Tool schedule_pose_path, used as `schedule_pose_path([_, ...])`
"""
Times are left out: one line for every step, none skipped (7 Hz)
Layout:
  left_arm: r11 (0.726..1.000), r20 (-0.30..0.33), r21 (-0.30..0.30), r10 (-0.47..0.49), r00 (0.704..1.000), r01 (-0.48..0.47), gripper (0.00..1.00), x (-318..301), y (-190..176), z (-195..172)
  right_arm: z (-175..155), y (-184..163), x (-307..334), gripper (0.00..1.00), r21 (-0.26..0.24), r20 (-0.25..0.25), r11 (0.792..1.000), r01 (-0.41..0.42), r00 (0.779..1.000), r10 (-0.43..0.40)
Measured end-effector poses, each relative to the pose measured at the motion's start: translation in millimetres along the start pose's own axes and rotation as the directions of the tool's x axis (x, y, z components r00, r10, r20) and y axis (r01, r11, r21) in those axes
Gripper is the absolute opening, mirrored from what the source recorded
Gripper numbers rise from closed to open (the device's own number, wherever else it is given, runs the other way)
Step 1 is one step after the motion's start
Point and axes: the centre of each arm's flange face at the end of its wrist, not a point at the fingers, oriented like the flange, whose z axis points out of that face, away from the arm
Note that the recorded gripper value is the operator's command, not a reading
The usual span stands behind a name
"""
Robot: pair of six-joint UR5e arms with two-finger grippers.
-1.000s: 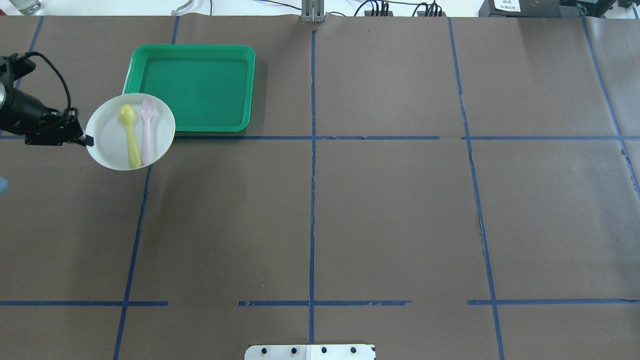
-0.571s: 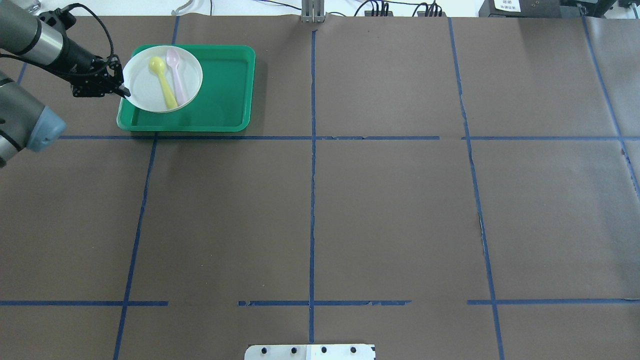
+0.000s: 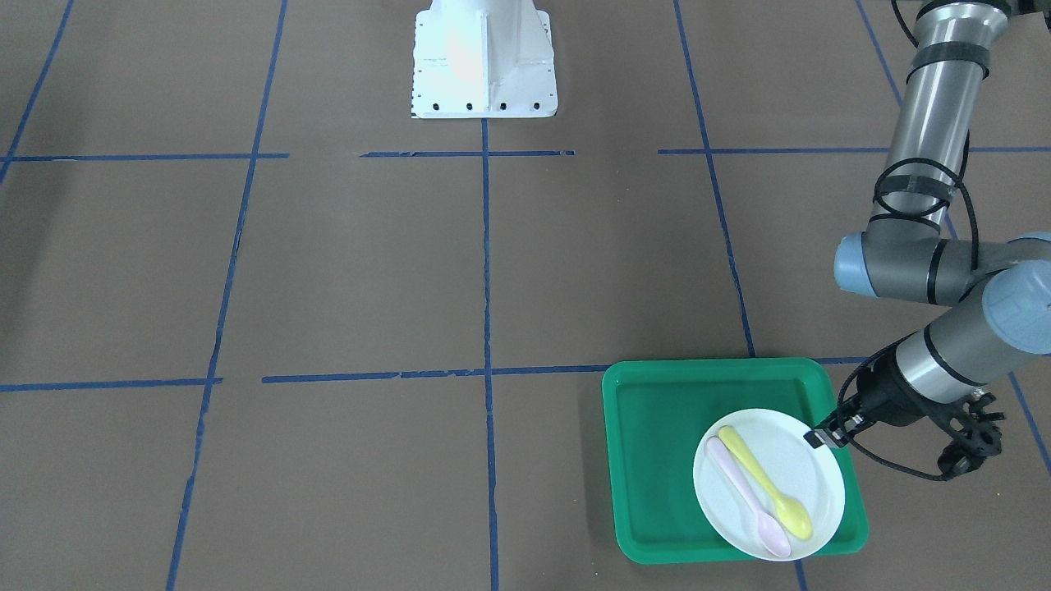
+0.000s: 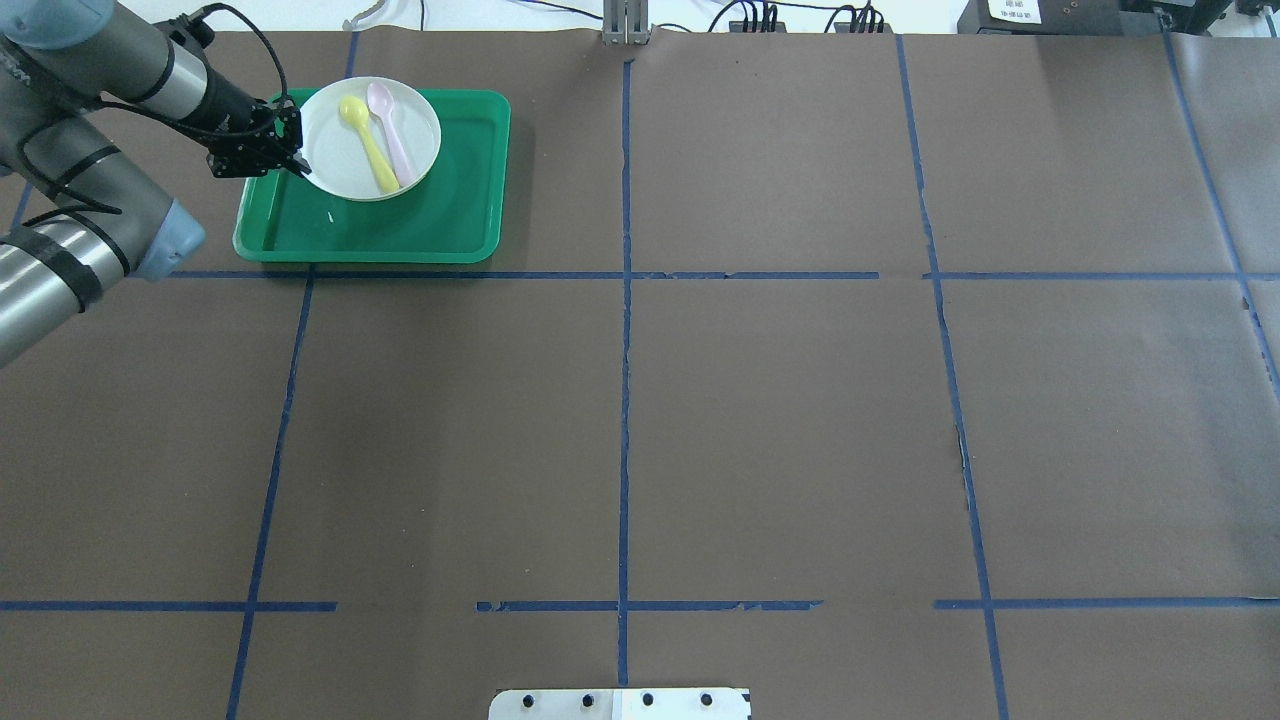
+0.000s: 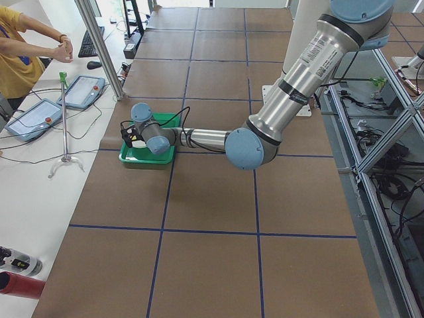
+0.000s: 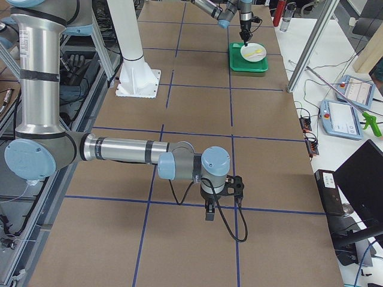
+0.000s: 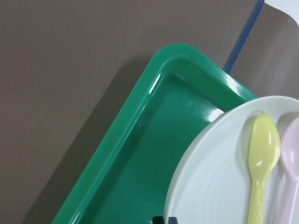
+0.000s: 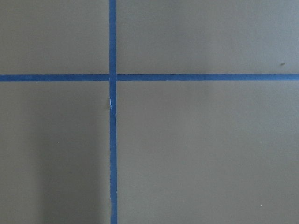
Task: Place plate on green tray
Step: 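Lower the plate into the green tray and open the left gripper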
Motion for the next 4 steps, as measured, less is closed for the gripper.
schedule_pose_path([1.000,-0.002,-0.010,0.003,1.000,-0.003,0.00,3,8,5,0,0,0,1.00,0.000,0.000,1.000,0.000,1.000,0.000])
schedule_pose_path([1.000,-0.010,-0.015,0.008,1.000,-0.008,0.40,3,13,2,0,0,0,1.00,0.000,0.000,1.000,0.000,1.000,0.000])
schedule_pose_path([1.000,-0.016,-0.016,0.014,1.000,-0.014,0.58,-4,17,-2,0,0,0,1.00,0.000,0.000,1.000,0.000,1.000,0.000])
schedule_pose_path([1.000,-0.018,-0.015,0.018,1.000,-0.018,0.73,-13,19,-5,0,0,0,1.00,0.000,0.000,1.000,0.000,1.000,0.000])
